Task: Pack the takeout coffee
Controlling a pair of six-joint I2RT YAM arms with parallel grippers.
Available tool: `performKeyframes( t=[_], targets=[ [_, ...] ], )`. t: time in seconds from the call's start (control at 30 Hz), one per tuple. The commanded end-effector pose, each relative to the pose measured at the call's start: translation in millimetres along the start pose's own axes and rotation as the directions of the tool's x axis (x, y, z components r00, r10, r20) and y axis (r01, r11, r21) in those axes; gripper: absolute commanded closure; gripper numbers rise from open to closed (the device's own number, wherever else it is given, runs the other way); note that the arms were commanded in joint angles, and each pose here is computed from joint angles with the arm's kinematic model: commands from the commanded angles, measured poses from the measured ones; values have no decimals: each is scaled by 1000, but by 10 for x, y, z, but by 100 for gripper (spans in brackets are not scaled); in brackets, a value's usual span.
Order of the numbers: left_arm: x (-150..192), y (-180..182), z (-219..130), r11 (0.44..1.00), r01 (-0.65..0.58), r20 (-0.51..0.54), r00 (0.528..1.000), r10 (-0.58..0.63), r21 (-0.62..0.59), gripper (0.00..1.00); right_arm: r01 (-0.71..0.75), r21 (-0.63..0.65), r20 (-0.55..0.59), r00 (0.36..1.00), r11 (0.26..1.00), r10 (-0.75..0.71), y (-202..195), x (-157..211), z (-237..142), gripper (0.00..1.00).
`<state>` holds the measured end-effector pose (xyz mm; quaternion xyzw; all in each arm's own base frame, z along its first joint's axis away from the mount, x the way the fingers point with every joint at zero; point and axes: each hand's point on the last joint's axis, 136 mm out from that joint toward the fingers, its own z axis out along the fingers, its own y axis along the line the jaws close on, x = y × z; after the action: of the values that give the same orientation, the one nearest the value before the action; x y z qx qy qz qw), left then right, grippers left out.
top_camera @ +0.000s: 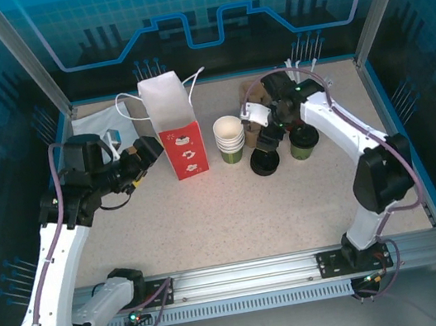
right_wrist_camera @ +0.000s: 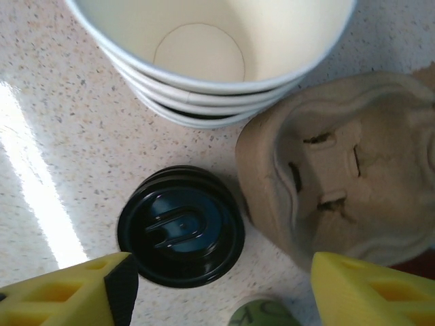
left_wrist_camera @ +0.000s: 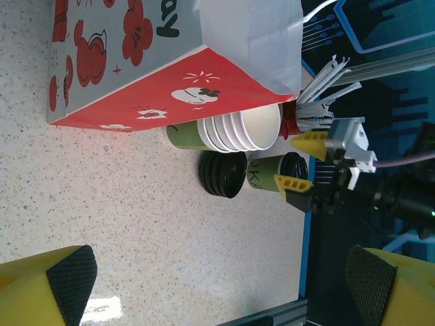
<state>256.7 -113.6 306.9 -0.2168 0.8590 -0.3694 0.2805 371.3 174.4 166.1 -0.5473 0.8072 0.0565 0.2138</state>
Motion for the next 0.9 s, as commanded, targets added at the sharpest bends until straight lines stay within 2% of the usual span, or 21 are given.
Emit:
performKeyframes(
  t=[0.0,0.27,0.4,0.57,0.87],
  targets=[
    [55,73,23,1000,-6,-34,999,5,-15,1,114,-12,49,992,993,-113,-148,-80,15,32],
    [42,121,28,999,-2,-32,999,1,-32,1,140,-88,26,990,986,-138,-164,-60,239,38],
    [37,135,31,999,-1,-32,999,0,-36,1,130,-115,3,991,985,-130,-173,-60,323,45],
    [38,154,33,999,3,-33,999,-4,-42,1,116,-131,-13,993,985,-119,-193,-51,387,52],
    [31,186,31,999,7,-32,999,-9,-50,1,111,-145,-37,992,983,-118,-179,-7,455,60]
  ],
)
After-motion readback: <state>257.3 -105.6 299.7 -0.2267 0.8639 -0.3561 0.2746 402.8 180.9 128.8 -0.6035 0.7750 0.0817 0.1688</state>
